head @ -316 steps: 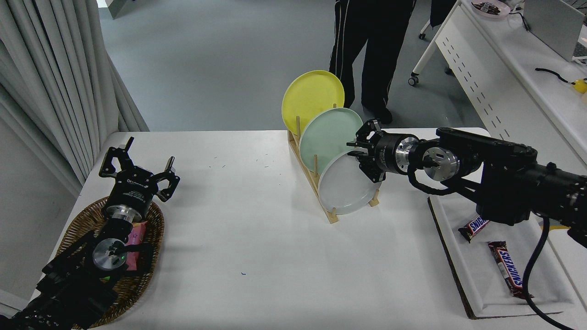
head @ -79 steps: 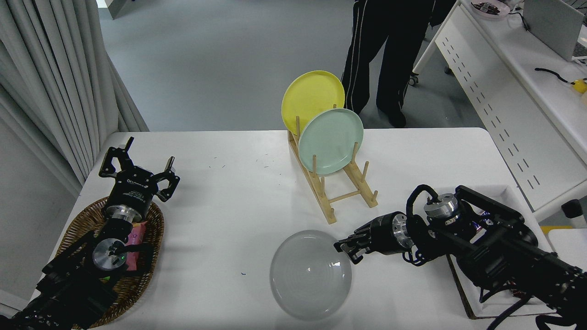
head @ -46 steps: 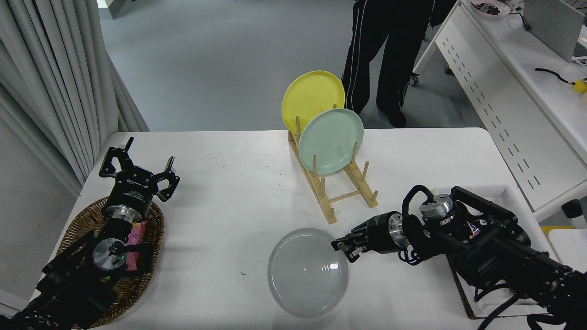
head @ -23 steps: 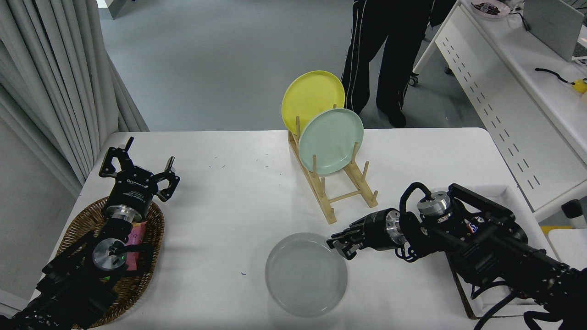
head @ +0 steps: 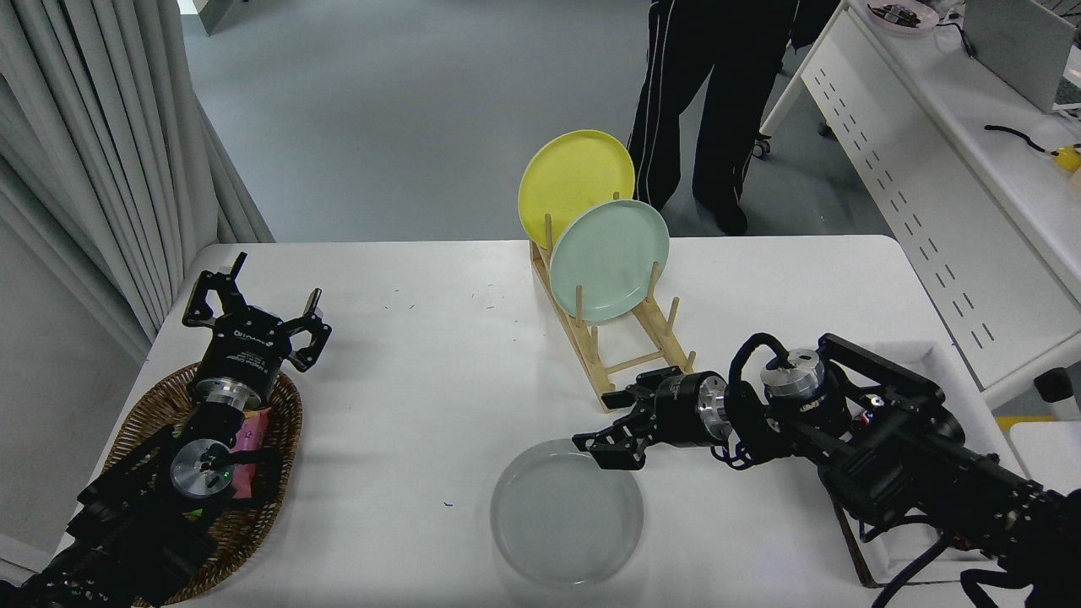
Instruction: Place the plate on the table
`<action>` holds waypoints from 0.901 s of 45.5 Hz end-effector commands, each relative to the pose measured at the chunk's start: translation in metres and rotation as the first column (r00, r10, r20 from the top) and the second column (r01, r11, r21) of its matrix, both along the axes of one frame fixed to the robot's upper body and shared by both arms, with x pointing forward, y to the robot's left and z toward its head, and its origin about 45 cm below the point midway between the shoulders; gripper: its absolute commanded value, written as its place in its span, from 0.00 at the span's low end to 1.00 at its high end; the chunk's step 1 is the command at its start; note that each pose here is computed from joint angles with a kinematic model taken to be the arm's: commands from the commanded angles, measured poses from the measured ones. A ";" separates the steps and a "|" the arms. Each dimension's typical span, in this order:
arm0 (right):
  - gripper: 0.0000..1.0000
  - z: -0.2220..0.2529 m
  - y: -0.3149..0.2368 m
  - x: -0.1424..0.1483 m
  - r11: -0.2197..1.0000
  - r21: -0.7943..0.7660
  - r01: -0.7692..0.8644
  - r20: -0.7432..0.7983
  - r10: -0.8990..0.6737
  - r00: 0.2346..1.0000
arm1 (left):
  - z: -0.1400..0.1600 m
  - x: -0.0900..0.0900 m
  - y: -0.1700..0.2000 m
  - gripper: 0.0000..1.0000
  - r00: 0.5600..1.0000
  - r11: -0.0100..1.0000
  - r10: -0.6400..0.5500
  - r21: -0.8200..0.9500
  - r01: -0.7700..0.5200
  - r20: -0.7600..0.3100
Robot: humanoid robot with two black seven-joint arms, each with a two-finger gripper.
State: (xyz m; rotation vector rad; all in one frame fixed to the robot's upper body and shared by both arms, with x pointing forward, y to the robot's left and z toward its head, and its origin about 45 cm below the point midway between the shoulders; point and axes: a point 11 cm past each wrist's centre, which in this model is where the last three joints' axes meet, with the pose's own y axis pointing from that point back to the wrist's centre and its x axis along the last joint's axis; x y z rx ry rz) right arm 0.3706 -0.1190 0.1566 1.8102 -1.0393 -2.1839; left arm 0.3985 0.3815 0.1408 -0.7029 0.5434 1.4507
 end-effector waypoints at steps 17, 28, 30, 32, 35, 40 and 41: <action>1.00 0.129 -0.009 0.037 0.987 0.154 -0.054 0.594 -0.049 0.803 | 0.000 0.000 0.000 1.00 1.000 1.000 0.000 0.000 0.000 0.000; 1.00 0.143 -0.081 0.065 0.970 -0.004 0.242 0.717 -0.166 0.677 | 0.000 0.000 0.000 1.00 1.000 1.000 0.000 0.000 0.000 0.000; 1.00 0.140 -0.093 0.070 0.944 -0.027 0.328 0.716 -0.210 0.666 | 0.000 0.000 0.000 1.00 1.000 1.000 0.000 0.000 0.000 0.000; 1.00 0.136 -0.102 0.073 0.916 -0.052 0.398 0.722 -0.240 0.649 | 0.000 0.000 0.000 1.00 1.000 1.000 0.000 0.000 0.000 0.000; 1.00 0.131 -0.114 0.075 0.875 -0.063 0.480 0.749 -0.277 0.602 | 0.000 0.000 0.000 1.00 1.000 1.000 0.000 0.000 0.000 0.000; 1.00 0.120 -0.136 0.072 0.800 -0.049 0.598 0.801 -0.326 0.503 | 0.000 0.000 0.000 1.00 1.000 1.000 0.000 0.000 0.000 0.000; 1.00 0.117 -0.139 0.070 0.787 -0.049 0.615 0.811 -0.328 0.484 | 0.000 0.000 0.000 1.00 1.000 1.000 0.000 0.000 0.000 0.000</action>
